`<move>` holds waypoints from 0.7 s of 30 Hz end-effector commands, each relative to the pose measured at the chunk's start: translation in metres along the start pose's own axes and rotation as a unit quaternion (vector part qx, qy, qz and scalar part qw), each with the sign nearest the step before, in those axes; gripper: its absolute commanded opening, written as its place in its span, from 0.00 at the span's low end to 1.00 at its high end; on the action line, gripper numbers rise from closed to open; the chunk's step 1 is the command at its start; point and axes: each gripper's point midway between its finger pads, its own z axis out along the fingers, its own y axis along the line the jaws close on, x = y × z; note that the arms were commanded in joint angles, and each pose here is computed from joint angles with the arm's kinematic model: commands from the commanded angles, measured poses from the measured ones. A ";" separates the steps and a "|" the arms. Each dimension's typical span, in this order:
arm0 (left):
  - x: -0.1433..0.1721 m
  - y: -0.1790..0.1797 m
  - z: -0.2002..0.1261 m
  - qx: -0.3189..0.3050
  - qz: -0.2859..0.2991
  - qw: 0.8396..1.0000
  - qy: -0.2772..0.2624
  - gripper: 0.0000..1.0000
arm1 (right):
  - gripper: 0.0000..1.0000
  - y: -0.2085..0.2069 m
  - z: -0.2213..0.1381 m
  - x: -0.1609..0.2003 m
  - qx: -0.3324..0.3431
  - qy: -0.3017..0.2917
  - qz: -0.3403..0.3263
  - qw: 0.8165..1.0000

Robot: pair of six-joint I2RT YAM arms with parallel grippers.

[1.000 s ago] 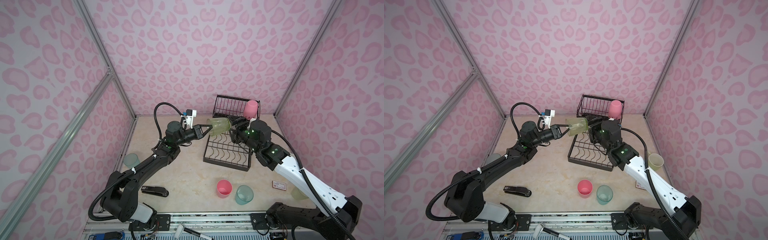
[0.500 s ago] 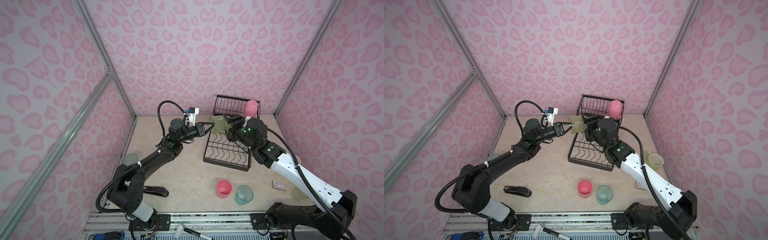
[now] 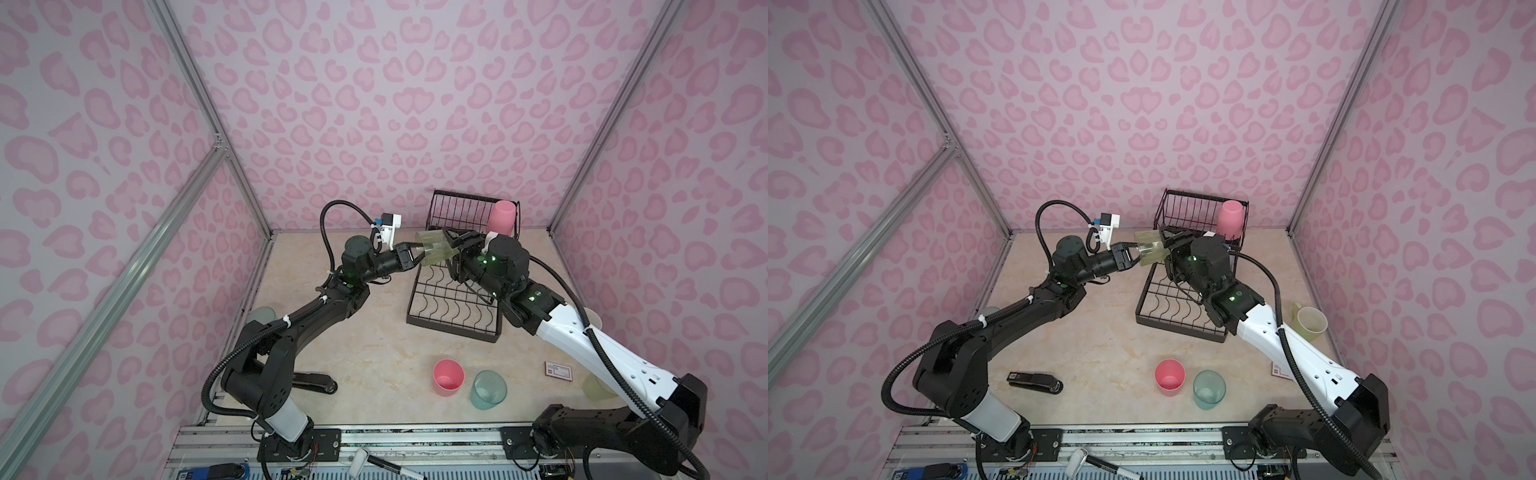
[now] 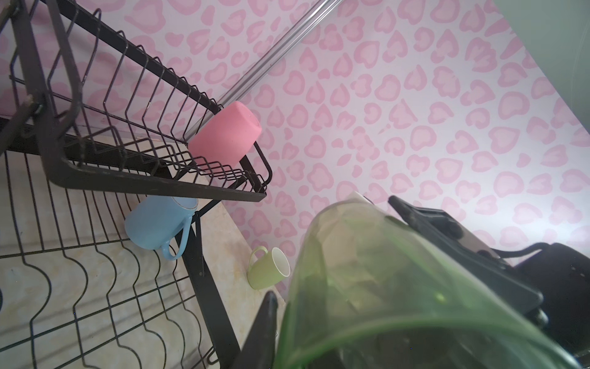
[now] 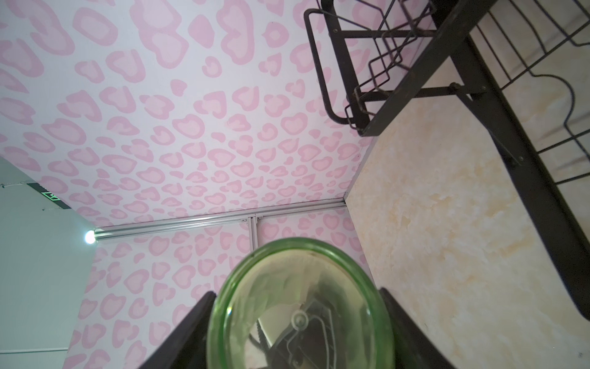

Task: Load cups into a dish rack
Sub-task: Place the cup upside down at the dish rack.

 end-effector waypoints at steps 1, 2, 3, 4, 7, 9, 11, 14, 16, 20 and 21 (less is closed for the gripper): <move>-0.008 -0.009 0.002 0.016 0.014 1.000 -0.008 0.24 | 0.65 0.010 0.001 0.000 -0.022 -0.003 0.001 1.000; -0.008 -0.008 0.002 0.015 0.014 1.000 -0.007 0.26 | 0.64 0.009 0.001 0.000 -0.021 -0.004 0.000 1.000; -0.008 -0.009 0.001 0.015 0.014 1.000 -0.007 0.28 | 0.63 0.010 0.000 0.000 -0.022 -0.006 -0.003 1.000; -0.008 -0.009 0.001 0.015 0.014 1.000 -0.007 0.30 | 0.62 0.009 0.000 -0.001 -0.021 -0.007 -0.005 1.000; -0.007 -0.009 0.001 0.013 0.014 1.000 -0.005 0.33 | 0.61 0.008 -0.002 -0.003 -0.019 -0.014 -0.010 1.000; -0.007 -0.009 0.001 0.012 0.014 1.000 -0.004 0.35 | 0.60 0.009 -0.003 -0.005 -0.022 -0.018 -0.014 1.000; -0.006 -0.009 -0.001 0.010 0.015 1.000 -0.003 0.39 | 0.60 0.011 -0.005 -0.008 -0.022 -0.026 -0.021 0.999; -0.005 -0.009 -0.003 0.008 0.017 1.000 -0.002 0.47 | 0.59 0.012 -0.008 -0.012 -0.022 -0.037 -0.034 0.998; -0.005 -0.009 -0.004 0.005 0.018 1.000 -0.002 0.55 | 0.59 0.013 -0.010 -0.015 -0.021 -0.046 -0.042 0.998; -0.004 -0.012 -0.009 0.001 0.022 1.000 -0.002 0.66 | 0.58 0.012 -0.013 -0.021 -0.016 -0.063 -0.061 0.996; -0.004 -0.012 -0.010 -0.001 0.024 1.000 -0.002 0.67 | 0.58 0.011 -0.013 -0.022 -0.014 -0.067 -0.066 0.995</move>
